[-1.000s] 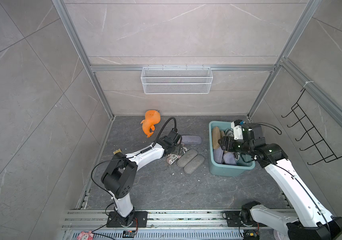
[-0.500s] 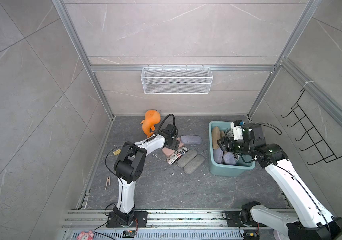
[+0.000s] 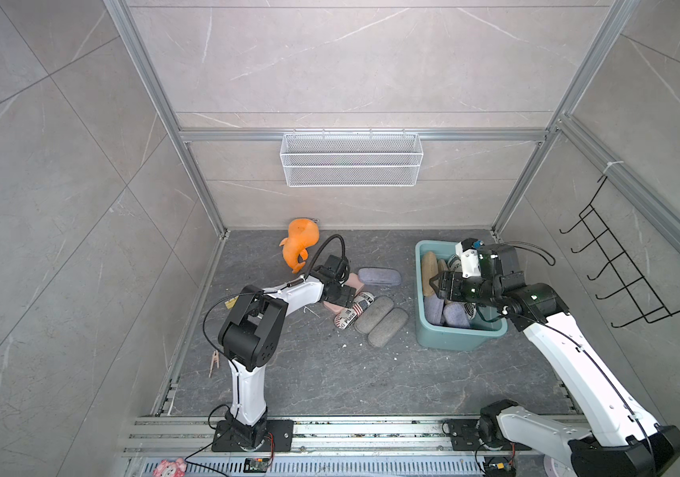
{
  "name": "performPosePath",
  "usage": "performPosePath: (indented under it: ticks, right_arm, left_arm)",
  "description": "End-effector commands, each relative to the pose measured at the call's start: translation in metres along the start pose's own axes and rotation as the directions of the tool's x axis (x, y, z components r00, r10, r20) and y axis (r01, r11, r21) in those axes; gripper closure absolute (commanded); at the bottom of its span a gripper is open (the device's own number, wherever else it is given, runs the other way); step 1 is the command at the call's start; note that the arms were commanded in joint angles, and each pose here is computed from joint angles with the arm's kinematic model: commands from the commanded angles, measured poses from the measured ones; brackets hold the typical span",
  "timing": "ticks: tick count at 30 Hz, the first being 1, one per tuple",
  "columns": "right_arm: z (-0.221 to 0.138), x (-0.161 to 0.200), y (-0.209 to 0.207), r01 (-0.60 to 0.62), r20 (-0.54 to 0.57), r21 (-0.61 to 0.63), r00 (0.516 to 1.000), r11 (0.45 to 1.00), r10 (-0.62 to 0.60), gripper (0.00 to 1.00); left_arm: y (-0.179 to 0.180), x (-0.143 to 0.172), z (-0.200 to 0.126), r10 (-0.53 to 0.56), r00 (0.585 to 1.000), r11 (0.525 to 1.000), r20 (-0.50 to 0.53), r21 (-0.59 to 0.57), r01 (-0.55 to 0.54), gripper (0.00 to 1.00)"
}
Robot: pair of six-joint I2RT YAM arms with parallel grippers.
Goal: Put the glasses cases into the storage boxes
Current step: Pick up the glasses case at the center of the board.
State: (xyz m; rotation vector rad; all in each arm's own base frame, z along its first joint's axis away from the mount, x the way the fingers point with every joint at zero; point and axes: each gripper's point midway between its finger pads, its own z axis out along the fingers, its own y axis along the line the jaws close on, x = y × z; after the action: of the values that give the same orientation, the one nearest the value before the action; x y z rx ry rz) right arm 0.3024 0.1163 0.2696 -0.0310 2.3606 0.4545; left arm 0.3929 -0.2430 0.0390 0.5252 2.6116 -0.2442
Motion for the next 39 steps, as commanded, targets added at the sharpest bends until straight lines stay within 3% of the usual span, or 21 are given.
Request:
performPosePath:
  ticks: [1, 9, 16, 22, 29, 39]
  right_arm:
    - [-0.005, -0.011, 0.01, -0.009, 0.031, -0.033, 0.999, 0.999, 0.01, 0.24]
    - [-0.003, -0.01, 0.016, -0.012, 0.037, -0.049, 0.999, 0.999, 0.014, 0.25]
    - [0.0, -0.013, 0.026, 0.005, 0.034, -0.071, 0.999, 0.997, -0.002, 0.26]
    - [0.001, -0.016, 0.032, 0.022, 0.04, -0.078, 0.999, 0.997, -0.019, 0.26]
    - [0.001, -0.015, 0.032, 0.029, 0.044, -0.072, 0.999, 0.997, -0.025, 0.25]
    - [0.002, -0.015, 0.038, 0.038, 0.034, -0.07, 0.999, 0.997, -0.035, 0.24]
  left_arm:
    - [-0.003, 0.022, -0.004, -0.03, 0.998, 0.999, -0.051, 0.019, 0.031, 0.18]
    - [0.016, 0.033, -0.017, -0.105, 0.994, 0.991, -0.038, -0.088, 0.101, 0.3]
    - [0.023, 0.067, -0.043, -0.226, 0.973, 0.969, -0.039, -0.107, 0.221, 0.3]
    - [0.024, 0.101, -0.057, -0.27, 0.96, 0.96, -0.075, -0.1, 0.262, 0.16]
    - [0.028, 0.093, -0.077, -0.258, 0.965, 0.961, -0.042, -0.118, 0.251, 0.01]
    - [0.021, 0.088, -0.042, -0.26, 0.959, 0.962, -0.11, -0.11, 0.249, 0.03]
